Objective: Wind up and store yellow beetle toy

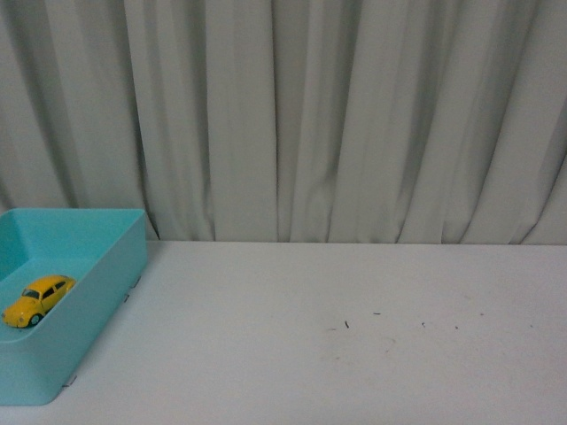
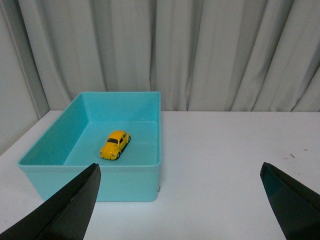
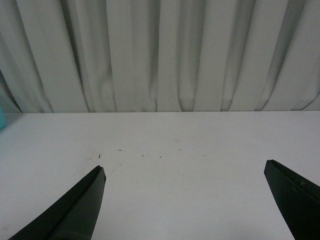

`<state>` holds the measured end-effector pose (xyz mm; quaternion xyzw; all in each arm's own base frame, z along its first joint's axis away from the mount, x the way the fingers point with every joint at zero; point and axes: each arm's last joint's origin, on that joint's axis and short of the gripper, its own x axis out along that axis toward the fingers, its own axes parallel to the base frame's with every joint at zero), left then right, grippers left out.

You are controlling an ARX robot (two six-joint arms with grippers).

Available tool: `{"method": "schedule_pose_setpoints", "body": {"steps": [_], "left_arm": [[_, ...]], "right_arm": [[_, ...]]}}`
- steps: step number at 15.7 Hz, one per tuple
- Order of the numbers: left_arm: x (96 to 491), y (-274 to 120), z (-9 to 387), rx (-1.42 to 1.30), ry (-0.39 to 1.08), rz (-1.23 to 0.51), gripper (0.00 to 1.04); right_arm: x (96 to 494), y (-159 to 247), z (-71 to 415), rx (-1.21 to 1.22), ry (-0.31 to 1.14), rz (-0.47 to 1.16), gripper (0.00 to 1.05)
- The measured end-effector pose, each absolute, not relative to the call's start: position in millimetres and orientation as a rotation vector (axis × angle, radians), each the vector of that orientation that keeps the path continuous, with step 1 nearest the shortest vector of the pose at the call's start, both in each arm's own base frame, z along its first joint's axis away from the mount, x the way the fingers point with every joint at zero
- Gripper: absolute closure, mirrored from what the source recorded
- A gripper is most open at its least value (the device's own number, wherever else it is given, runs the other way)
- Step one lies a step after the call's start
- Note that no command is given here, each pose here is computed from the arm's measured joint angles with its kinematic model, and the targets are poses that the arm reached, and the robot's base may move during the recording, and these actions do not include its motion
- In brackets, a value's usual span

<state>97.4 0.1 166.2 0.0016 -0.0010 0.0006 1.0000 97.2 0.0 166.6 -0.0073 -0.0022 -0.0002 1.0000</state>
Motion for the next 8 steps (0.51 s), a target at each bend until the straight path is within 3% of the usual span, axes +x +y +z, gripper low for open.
{"method": "schedule_pose_setpoints", "body": {"steps": [8], "left_arm": [[97.4, 0.1, 166.2, 0.003, -0.003, 0.002, 0.07]], "right_arm": [[97.2, 0.0, 166.6, -0.014, -0.004, 0.000, 0.07]]}}
